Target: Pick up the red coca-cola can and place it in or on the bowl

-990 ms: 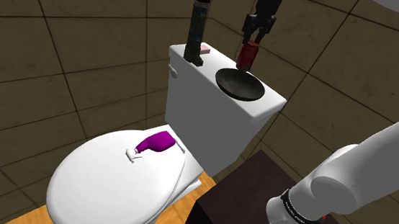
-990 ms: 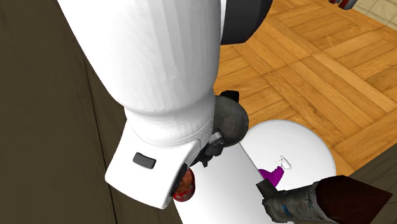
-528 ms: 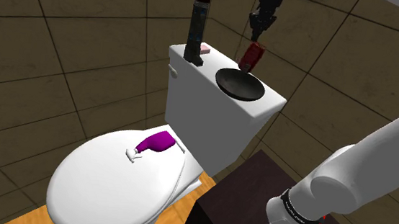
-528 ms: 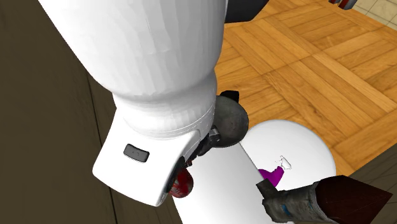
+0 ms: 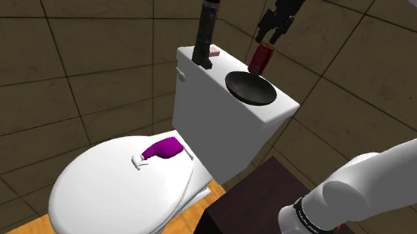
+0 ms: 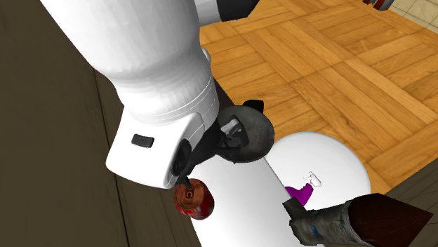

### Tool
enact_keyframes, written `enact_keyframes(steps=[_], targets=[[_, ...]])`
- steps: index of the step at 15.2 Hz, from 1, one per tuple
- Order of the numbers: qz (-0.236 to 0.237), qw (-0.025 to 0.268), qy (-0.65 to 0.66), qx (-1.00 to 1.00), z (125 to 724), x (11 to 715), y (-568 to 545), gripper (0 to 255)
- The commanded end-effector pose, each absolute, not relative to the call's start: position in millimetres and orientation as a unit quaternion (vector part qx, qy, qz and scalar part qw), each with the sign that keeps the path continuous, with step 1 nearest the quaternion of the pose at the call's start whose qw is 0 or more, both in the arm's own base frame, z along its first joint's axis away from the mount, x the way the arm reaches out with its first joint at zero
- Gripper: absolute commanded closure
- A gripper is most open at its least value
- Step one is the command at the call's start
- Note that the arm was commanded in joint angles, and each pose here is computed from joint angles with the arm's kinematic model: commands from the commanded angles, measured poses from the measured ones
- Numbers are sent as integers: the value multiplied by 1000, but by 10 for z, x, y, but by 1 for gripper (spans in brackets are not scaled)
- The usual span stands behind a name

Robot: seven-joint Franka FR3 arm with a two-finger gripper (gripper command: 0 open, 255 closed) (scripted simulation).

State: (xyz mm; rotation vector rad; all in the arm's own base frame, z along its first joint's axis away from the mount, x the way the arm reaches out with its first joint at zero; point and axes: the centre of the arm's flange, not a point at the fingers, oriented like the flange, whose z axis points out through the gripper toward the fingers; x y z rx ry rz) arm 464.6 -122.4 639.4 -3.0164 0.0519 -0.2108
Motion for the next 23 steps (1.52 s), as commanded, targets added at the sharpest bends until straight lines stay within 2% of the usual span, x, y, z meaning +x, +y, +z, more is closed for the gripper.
enact_keyframes(steps=[1, 6, 14, 15, 17, 21, 23], targets=[[-68, 73, 96, -990, 6161, 4445, -1780, 0], [-68, 73, 96, -990, 5872, 4489, -1741, 0], [-68, 73, 96, -990, 5872, 4489, -1741, 0], [-68, 73, 96, -990, 5915, 4516, -1683, 255], [-66, 71, 96, -991, 5815, 4750, -1736, 255], [-67, 72, 95, -991, 5797, 4583, -1474, 255], [-66, 72, 98, -990, 6046, 4482, -1526, 255]])
